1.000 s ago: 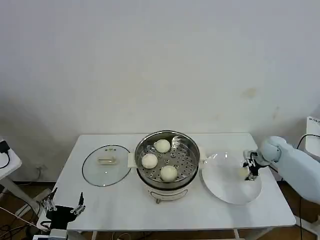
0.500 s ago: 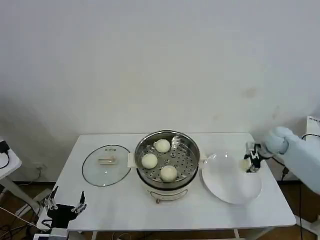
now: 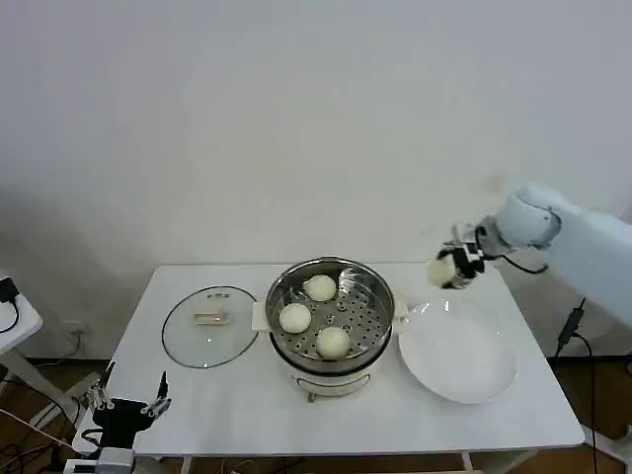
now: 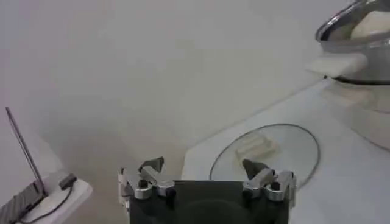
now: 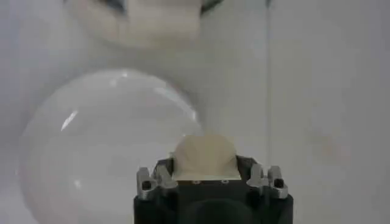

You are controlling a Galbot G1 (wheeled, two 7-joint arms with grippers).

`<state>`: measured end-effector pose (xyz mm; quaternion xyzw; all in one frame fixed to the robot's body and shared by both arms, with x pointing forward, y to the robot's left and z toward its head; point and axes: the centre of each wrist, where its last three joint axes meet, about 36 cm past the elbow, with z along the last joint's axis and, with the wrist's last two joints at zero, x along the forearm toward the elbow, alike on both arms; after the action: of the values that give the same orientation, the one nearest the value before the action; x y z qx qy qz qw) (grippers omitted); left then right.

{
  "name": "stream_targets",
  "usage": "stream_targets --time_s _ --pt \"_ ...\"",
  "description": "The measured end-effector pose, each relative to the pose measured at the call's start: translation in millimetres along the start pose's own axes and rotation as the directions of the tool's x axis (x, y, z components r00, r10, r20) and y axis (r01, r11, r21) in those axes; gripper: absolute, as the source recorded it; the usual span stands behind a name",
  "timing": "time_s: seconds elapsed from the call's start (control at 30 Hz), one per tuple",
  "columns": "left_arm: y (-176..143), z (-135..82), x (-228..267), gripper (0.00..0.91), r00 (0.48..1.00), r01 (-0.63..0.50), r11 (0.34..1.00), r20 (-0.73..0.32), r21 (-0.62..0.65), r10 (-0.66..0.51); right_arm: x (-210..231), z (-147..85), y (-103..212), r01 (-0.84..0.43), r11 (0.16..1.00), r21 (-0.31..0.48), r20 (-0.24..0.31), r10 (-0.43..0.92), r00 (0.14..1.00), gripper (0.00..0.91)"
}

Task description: Take steamed baozi put them in steamer then cover it.

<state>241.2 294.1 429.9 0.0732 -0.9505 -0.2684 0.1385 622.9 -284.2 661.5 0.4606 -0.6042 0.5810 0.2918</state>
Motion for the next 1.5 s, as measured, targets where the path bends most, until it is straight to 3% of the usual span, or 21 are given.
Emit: stream_targets --time_s 0.27,0.5,1.0,1.5 --pt "-2 -2 0 0.907 1.0 0.002 1.0 0.001 0.005 -0.002 -3 -80 -4 0.037 0.999 0.026 0.088 -0.039 0.995 0.695" --pt "-1 -1 -1 0.907 1.0 0.007 1.0 0.0 0.01 -0.007 -19 -120 3 0.1 0.995 0.01 0.111 -0.101 0.989 0.695" --pt "3 4 -7 0.907 1.0 0.013 1.0 -0.005 0.003 -0.013 -72 -124 20 0.201 0.979 -0.041 0.073 -0.198 0.977 0.695" --pt "3 6 -7 0.907 1.0 0.017 1.0 -0.011 0.005 -0.017 -100 -119 12 0.204 0.977 -0.059 0.039 -0.202 0.979 0.695"
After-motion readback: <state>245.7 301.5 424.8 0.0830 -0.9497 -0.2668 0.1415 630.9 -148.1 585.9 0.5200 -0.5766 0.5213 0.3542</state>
